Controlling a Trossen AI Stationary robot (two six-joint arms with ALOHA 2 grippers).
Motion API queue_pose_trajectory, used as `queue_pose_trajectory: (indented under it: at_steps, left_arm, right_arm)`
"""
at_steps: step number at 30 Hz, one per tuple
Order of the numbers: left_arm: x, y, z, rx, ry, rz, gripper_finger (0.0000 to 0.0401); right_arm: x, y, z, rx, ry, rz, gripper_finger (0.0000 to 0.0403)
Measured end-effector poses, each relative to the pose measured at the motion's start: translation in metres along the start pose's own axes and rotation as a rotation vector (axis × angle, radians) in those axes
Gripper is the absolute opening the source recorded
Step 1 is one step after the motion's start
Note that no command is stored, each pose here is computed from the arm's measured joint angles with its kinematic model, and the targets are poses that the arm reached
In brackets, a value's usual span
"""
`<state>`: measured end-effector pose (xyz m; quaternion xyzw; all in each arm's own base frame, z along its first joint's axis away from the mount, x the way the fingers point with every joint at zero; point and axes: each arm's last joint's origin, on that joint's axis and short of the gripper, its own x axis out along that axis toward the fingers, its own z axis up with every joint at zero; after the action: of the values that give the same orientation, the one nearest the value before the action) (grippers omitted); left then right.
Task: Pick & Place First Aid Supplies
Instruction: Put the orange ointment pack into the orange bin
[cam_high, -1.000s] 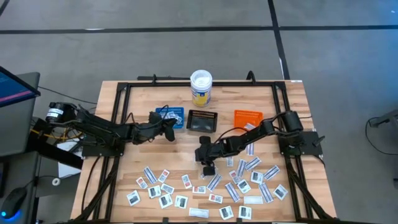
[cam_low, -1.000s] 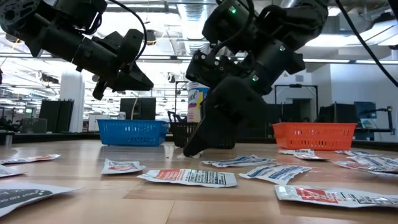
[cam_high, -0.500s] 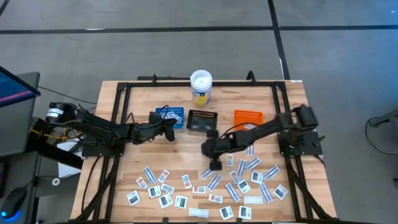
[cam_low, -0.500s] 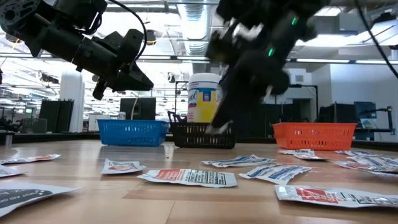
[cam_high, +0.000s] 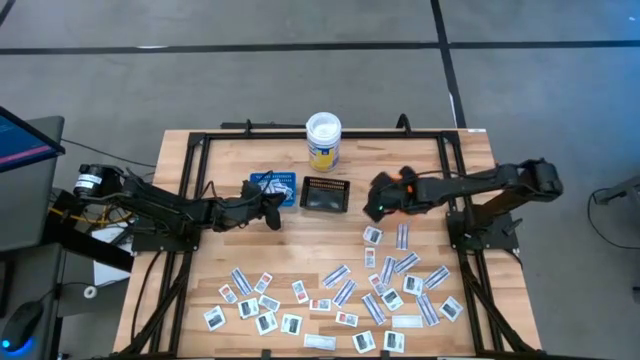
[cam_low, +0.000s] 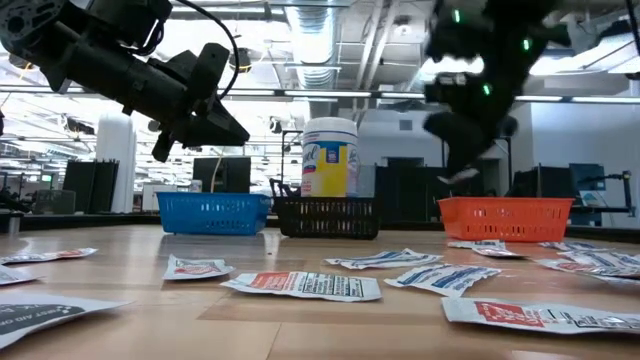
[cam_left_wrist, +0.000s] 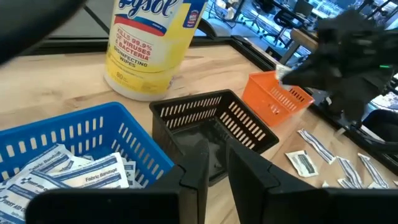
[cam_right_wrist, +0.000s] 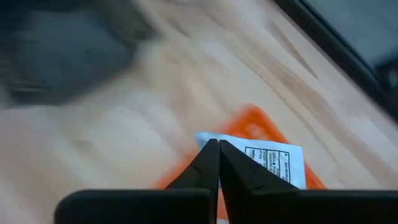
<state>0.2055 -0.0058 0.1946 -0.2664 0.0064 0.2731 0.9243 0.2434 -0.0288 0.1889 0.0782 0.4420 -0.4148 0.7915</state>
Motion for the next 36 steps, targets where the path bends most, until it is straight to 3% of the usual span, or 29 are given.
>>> queue_pose_trajectory:
  at_steps: [4,7,19,27,31,36]
  left_arm:
    - [0.000,0.000,0.000,-0.001,-0.001,-0.001,0.0057]
    - [0.000,0.000,0.000,-0.003,-0.003,-0.003,0.0057]
    - [0.000,-0.001,0.001,-0.007,-0.008,-0.006,0.0057]
    - [0.000,-0.001,0.001,-0.007,-0.008,-0.006,0.0057]
    - [0.000,-0.001,0.001,-0.007,-0.007,-0.006,0.0057]
    - [0.000,-0.001,0.001,-0.007,-0.007,-0.006,0.0057]
  right_arm:
    - [0.015,-0.023,-0.012,0.079,0.051,-0.057,0.0004]
    - [0.023,-0.030,-0.017,0.103,0.109,-0.038,0.0012]
    - [0.016,-0.015,-0.018,0.053,0.079,0.069,0.0078]
    - [-0.021,0.009,-0.019,-0.125,-0.007,0.233,0.0082]
    - [-0.035,0.026,-0.034,-0.222,0.045,0.400,0.0082]
    - [-0.035,0.050,-0.065,-0.429,0.113,0.592,0.0082]
